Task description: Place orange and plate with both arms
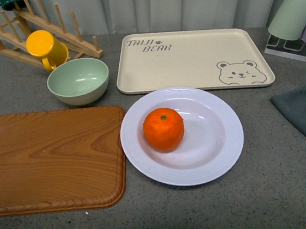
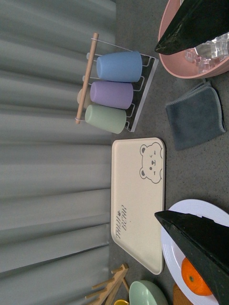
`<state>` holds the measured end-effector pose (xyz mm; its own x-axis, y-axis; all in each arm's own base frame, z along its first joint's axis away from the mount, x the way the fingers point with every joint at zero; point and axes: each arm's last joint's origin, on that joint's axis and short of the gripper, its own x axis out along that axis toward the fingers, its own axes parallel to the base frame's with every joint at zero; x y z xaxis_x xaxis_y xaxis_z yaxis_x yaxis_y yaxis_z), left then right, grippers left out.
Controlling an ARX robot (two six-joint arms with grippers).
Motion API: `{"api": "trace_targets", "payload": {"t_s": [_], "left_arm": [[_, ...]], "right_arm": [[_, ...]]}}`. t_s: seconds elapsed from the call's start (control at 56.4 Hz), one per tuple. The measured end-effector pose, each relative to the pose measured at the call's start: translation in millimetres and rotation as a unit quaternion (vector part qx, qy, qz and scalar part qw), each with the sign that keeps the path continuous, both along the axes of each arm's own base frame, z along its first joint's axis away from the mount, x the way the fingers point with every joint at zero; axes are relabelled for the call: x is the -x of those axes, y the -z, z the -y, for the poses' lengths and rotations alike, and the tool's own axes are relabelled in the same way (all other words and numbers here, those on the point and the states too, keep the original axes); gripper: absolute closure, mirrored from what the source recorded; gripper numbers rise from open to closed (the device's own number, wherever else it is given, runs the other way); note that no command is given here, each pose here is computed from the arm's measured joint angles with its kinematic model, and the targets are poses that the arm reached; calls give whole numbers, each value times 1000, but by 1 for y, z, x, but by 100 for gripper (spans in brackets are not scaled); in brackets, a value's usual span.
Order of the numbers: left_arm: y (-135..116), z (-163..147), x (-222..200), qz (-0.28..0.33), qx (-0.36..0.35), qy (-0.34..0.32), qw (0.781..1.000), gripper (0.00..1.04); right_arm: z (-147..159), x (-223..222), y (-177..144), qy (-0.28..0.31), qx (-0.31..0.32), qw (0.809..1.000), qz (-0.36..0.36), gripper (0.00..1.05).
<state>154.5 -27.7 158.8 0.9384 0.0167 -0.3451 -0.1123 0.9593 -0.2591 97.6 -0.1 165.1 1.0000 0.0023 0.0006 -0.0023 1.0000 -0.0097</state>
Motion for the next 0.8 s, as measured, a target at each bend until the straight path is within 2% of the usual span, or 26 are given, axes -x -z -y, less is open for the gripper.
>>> {"api": "trace_targets", "payload": {"t_s": [0.089, 0.142, 0.195, 0.302, 0.426, 0.798], "left_arm": [[7, -4, 5, 106, -63, 29, 992, 27], [-4, -8, 9, 164, -95, 31, 981, 41], [-7, -11, 12, 175, -111, 31, 978, 52], [-10, -16, 18, 176, -127, 35, 976, 80], [-13, -26, 23, 180, -131, 31, 974, 101], [-15, -27, 37, 184, -135, 32, 973, 101]], "right_arm": [[0, 0, 0, 0, 0, 1000, 0, 9], [0, 0, 0, 1, 0, 1000, 0, 9], [0, 0, 0, 1, 0, 1000, 0, 9], [0, 0, 0, 1, 0, 1000, 0, 9], [0, 0, 0, 1, 0, 1000, 0, 9], [0, 0, 0, 1, 0, 1000, 0, 9]]}}
